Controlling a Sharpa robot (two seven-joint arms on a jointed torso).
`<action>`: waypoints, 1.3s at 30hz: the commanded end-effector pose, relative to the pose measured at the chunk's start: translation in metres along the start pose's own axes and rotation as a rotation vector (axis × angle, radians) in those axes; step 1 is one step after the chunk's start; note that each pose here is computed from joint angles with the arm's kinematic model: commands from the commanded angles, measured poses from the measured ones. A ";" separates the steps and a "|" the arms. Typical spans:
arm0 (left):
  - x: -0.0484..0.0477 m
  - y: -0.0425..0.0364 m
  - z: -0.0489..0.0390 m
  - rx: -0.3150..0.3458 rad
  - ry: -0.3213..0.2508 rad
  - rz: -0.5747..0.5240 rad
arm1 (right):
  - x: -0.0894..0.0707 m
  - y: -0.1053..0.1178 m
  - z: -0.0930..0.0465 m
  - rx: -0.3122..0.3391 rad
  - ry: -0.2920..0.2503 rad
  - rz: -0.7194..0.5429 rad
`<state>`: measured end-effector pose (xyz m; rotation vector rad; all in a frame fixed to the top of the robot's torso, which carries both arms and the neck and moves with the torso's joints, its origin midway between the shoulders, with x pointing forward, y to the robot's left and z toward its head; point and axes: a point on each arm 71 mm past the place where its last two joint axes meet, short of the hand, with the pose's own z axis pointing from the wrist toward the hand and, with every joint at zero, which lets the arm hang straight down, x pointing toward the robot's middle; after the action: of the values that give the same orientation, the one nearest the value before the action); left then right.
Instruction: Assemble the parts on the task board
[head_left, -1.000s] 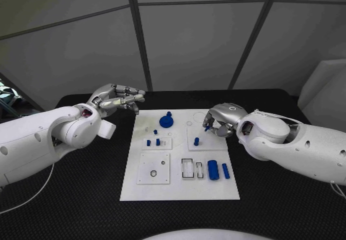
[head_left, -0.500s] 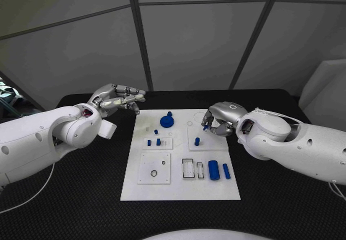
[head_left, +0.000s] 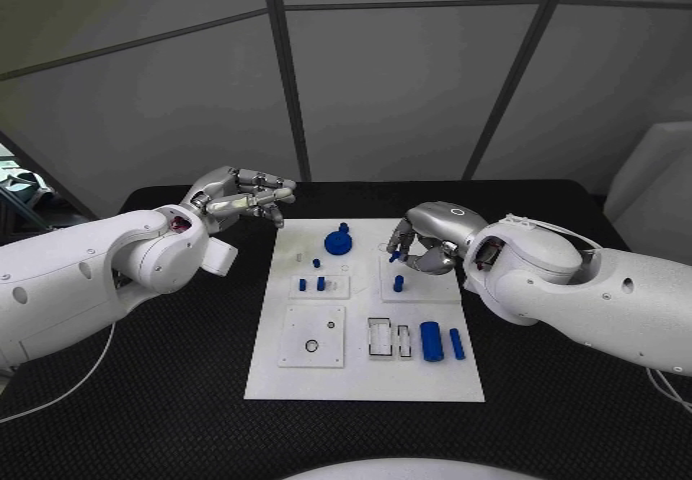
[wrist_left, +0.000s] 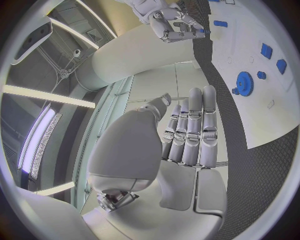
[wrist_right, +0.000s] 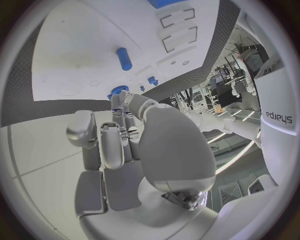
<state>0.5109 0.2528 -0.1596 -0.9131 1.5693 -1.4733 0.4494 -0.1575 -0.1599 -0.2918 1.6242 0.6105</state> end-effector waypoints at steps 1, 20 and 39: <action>0.0013 -0.0015 0.0014 0.010 0.007 -0.008 | 0.000 0.014 0.004 -0.038 0.006 0.025; 0.0053 -0.0017 0.0061 0.017 0.000 -0.006 | 0.031 0.079 0.037 -0.199 0.093 0.047; 0.0083 -0.0020 0.0085 0.023 0.011 -0.010 | 0.070 0.090 0.034 -0.230 0.190 0.050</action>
<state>0.5146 0.2426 -0.1606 -0.9094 1.5706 -1.4830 0.4213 -0.0559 -0.2098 -0.4570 1.7458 0.8284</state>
